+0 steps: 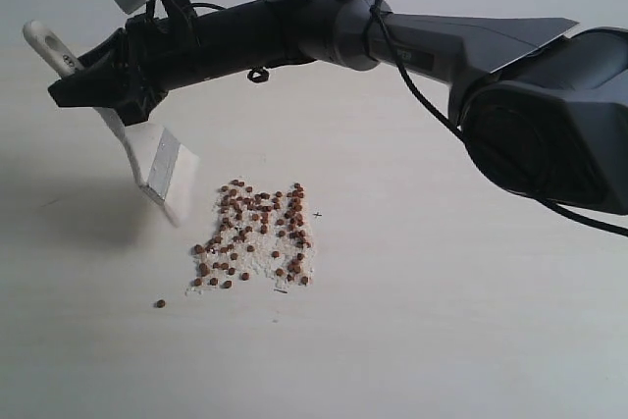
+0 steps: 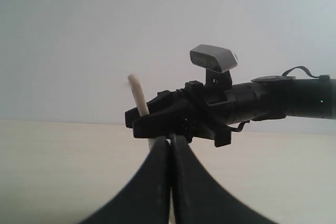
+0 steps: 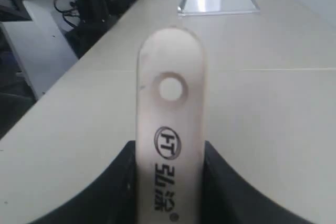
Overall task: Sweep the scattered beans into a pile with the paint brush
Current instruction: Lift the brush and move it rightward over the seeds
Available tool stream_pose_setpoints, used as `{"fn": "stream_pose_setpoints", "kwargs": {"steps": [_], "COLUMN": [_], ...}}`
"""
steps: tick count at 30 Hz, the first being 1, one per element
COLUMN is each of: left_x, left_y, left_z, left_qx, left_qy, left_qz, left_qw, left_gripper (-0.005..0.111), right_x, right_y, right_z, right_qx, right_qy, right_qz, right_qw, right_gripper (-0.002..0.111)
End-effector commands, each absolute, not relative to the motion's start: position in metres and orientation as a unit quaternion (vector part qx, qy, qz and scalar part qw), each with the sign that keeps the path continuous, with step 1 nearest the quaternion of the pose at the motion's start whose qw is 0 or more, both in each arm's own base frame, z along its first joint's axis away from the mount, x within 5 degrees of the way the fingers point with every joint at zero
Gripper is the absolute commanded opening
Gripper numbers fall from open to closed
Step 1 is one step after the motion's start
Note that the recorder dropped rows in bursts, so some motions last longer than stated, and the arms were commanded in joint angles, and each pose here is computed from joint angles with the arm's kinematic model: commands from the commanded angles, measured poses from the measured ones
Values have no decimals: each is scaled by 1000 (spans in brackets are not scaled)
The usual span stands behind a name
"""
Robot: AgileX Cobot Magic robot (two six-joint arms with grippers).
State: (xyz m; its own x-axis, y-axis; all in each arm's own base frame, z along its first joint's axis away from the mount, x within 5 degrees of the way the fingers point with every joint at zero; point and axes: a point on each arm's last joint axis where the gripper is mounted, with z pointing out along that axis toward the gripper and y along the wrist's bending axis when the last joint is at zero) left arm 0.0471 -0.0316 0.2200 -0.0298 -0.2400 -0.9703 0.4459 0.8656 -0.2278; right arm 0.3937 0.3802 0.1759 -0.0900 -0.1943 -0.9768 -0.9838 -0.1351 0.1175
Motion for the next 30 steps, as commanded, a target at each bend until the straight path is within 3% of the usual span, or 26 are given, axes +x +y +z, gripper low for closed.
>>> {"fn": "stream_pose_setpoints", "kwargs": {"steps": [1,12,25,30], "left_x": [47,47,47,47], "left_y": [-31,-31,-31,-31], "left_z": [219,219,219,219], "left_qx": [74,74,74,74], "left_qy": [673,673,673,673], "left_qz": [-247,-247,-247,-247], "left_qw": [693,693,693,693], "left_gripper": [0,0,0,0], "right_x": [383,376,363,366], "right_y": [377,379,369,359], "right_z": [196,187,236,235], "right_qx": [-564,-594,-642,-629], "right_qy": [471,502,519,539], "right_qz": [560,537,475,476], "right_qw": [383,328,304,294], "right_gripper": [0,0,0,0]}}
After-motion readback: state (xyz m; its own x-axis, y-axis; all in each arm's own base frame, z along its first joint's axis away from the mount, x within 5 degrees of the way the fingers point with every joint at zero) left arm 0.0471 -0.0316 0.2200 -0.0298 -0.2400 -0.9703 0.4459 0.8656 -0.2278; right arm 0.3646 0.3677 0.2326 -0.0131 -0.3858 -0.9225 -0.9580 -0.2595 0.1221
